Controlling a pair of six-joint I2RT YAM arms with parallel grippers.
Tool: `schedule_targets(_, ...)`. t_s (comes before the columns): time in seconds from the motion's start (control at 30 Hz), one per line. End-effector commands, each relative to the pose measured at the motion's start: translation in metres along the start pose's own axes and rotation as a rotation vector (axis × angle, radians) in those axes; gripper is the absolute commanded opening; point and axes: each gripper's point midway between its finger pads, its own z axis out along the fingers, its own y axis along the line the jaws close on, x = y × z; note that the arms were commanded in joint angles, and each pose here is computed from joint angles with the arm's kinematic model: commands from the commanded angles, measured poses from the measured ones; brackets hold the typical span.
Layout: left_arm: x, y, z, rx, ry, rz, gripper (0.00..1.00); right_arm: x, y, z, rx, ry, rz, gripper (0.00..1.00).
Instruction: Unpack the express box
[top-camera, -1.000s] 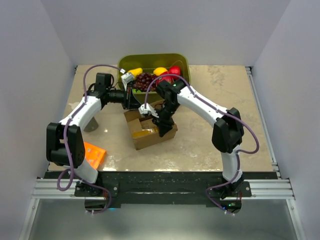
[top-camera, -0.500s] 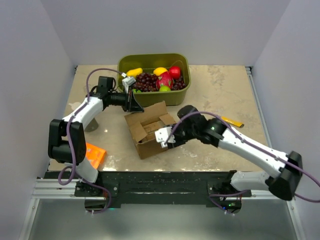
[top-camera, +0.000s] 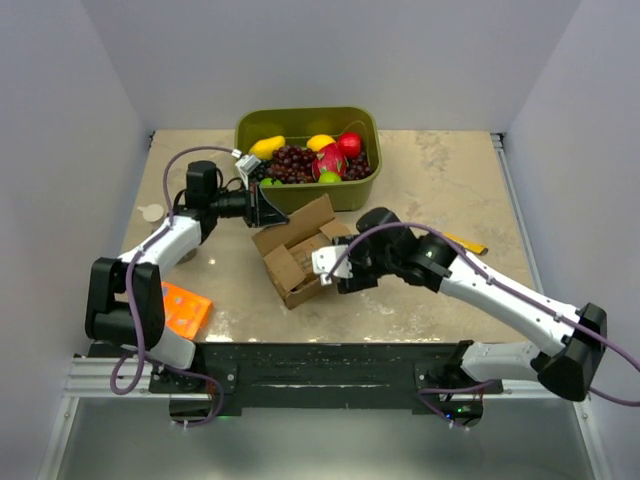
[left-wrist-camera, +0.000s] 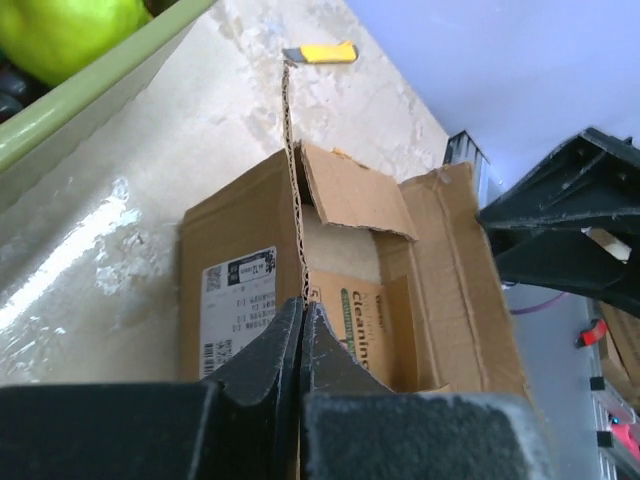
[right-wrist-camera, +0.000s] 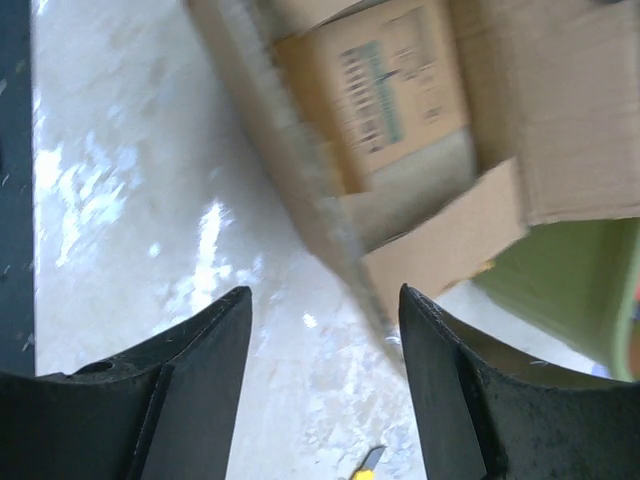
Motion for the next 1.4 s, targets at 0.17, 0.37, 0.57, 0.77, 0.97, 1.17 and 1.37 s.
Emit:
schedule_targets(0.17, -0.043, -0.047, -0.014, 0.071, -0.124, 0.164, 0.0, -0.119, -0.113, -0.063, 0.229, -0.305, 0.15, 0.63)
schedule_targets(0.37, -0.04, -0.043, -0.012, 0.05, -0.132, 0.134, 0.0, -0.118, -0.1, 0.015, 0.074, -0.291, 0.269, 0.53)
schedule_targets(0.57, -0.036, -0.033, -0.011, 0.005, -0.153, 0.032, 0.0, -0.093, -0.083, 0.061, 0.024, -0.202, 0.36, 0.4)
schedule_targets(0.77, -0.022, -0.023, -0.008, -0.011, -0.171, -0.089, 0.0, -0.048, -0.078, 0.067, 0.15, -0.05, 0.498, 0.37)
schedule_targets(0.97, -0.013, -0.017, -0.007, -0.018, -0.157, -0.111, 0.0, -0.006, -0.076, 0.074, 0.228, 0.05, 0.614, 0.37)
schedule_targets(1.17, -0.006, -0.014, -0.007, -0.027, -0.15, -0.118, 0.0, 0.042, -0.12, 0.057, 0.375, 0.104, 0.748, 0.37)
schedule_targets(1.37, -0.002, -0.011, -0.006, -0.034, -0.147, -0.125, 0.0, 0.051, -0.161, 0.03, 0.53, 0.108, 0.72, 0.39)
